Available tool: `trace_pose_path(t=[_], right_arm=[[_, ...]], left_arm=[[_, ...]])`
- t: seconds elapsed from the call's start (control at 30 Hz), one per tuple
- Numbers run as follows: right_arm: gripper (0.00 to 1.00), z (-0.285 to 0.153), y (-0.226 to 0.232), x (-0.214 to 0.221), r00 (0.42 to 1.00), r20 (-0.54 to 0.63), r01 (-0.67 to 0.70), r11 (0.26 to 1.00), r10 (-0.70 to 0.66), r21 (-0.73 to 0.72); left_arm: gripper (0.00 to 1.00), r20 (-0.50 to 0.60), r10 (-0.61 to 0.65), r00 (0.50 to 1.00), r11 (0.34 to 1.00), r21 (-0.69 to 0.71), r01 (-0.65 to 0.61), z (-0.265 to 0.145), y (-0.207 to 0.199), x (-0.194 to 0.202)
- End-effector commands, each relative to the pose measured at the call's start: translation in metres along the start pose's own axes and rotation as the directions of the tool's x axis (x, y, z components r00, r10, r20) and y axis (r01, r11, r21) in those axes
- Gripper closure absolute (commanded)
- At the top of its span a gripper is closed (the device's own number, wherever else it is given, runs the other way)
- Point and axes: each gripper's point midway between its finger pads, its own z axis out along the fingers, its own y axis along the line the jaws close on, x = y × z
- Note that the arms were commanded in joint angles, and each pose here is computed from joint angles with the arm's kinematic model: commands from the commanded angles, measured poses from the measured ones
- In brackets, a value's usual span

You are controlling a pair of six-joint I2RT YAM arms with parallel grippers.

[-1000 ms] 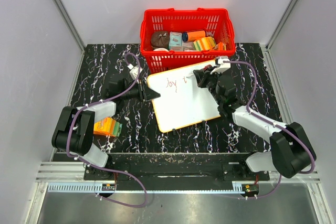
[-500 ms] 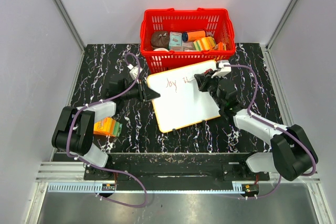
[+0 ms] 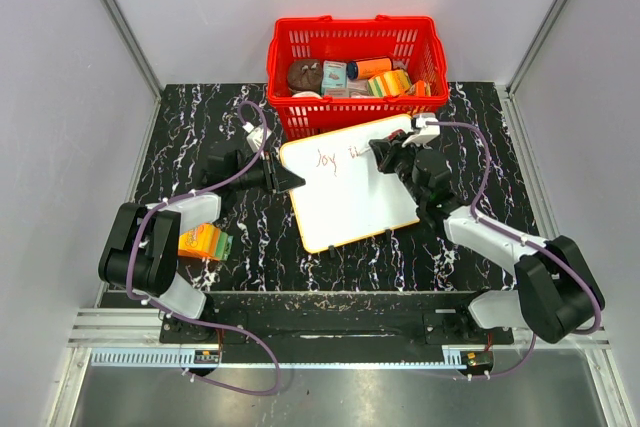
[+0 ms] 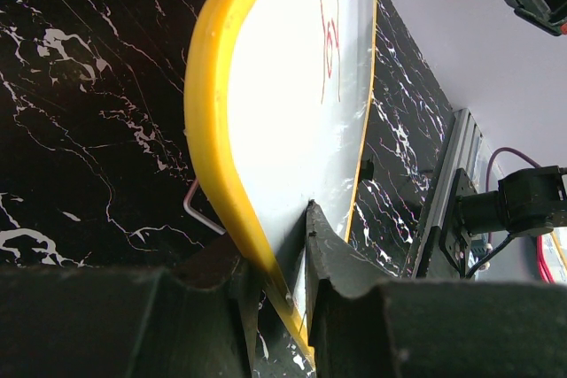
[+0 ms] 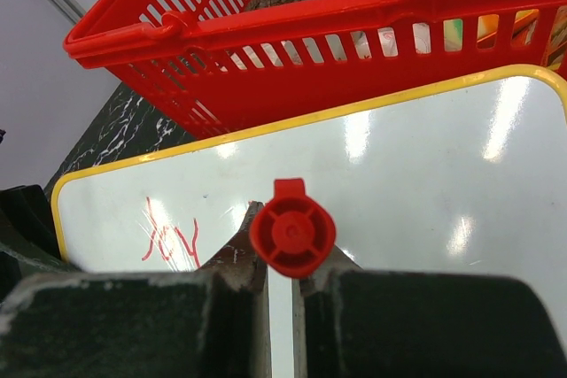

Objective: Write a sentence on the whiteboard
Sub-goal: Write on the whiteboard with the whiteboard.

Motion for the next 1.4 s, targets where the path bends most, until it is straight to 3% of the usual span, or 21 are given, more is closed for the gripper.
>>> trace_pose_path(t=[0.0, 0.7, 1.37], right_arm=[[1.00, 0.010, 0.004, -0.019, 0.999, 0.042, 0.013, 1.000, -0.014, 0.009], [1.00, 0.016, -0.005, -0.034, 0.997, 0.076, 0.027, 0.998, -0.031, 0.064], [1.00, 0.005, -0.012, -0.017, 0.999, 0.036, 0.015, 0.998, -0.018, 0.062]], left_arm=[[1.00, -0.040, 0.145, 0.989, 0.982, -0.114, -0.149, 0.007, 0.030, 0.014], [1.00, -0.040, 0.148, 0.988, 0.982, -0.111, -0.151, 0.008, 0.029, 0.013], [1.00, -0.043, 0.148, 0.988, 0.982, -0.112, -0.152, 0.008, 0.029, 0.014]])
